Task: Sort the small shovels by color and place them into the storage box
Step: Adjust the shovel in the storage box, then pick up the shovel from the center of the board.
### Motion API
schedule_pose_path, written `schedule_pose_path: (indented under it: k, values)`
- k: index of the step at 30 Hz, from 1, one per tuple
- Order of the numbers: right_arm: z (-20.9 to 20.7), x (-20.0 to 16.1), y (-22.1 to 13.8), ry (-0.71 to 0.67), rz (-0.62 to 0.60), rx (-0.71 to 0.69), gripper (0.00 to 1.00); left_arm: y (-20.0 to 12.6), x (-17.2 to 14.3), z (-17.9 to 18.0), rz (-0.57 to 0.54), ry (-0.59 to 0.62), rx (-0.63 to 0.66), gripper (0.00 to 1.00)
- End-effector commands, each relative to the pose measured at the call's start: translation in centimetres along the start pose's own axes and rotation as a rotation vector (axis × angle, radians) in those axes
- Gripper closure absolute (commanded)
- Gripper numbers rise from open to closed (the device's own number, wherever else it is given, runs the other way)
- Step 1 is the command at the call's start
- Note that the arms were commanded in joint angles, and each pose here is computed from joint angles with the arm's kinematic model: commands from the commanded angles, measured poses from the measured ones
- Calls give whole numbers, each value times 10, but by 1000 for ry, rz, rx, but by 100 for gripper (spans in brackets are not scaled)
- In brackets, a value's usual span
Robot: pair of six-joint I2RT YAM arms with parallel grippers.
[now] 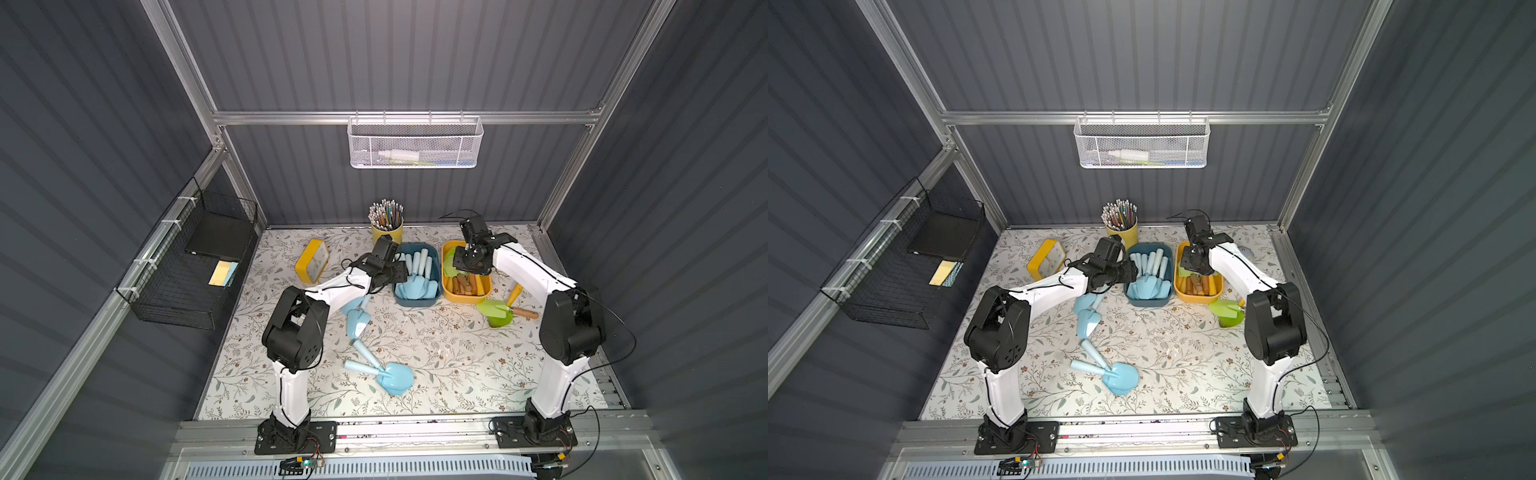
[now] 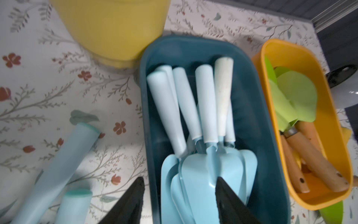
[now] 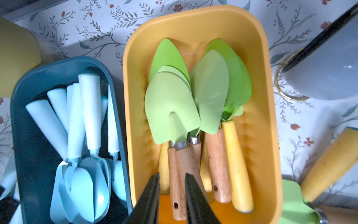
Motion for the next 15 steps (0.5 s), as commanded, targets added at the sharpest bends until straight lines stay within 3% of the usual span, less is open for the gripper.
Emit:
schedule_pose_path:
  k: [1, 8, 15]
  values:
    - [-3, -17, -2, 18, 37, 17, 72, -16, -13, 8, 15, -19, 26, 39]
    - [-9, -31, -9, 30, 35, 9, 71, -35, -47, 24, 66, -27, 102, 39]
    - [-6, -37, -1, 22, 64, 9, 70, -56, -40, 27, 6, -69, 166, 38]
Point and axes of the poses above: each gripper's point midway between its finger pads, its own y axis out along the fingers, its own z axis along the line the jaws close on, x = y × z, the point moved 10 cm from there along -y, back along the fingers, and after that the axes turned 9 degrees about y, right-handed, at the moved point
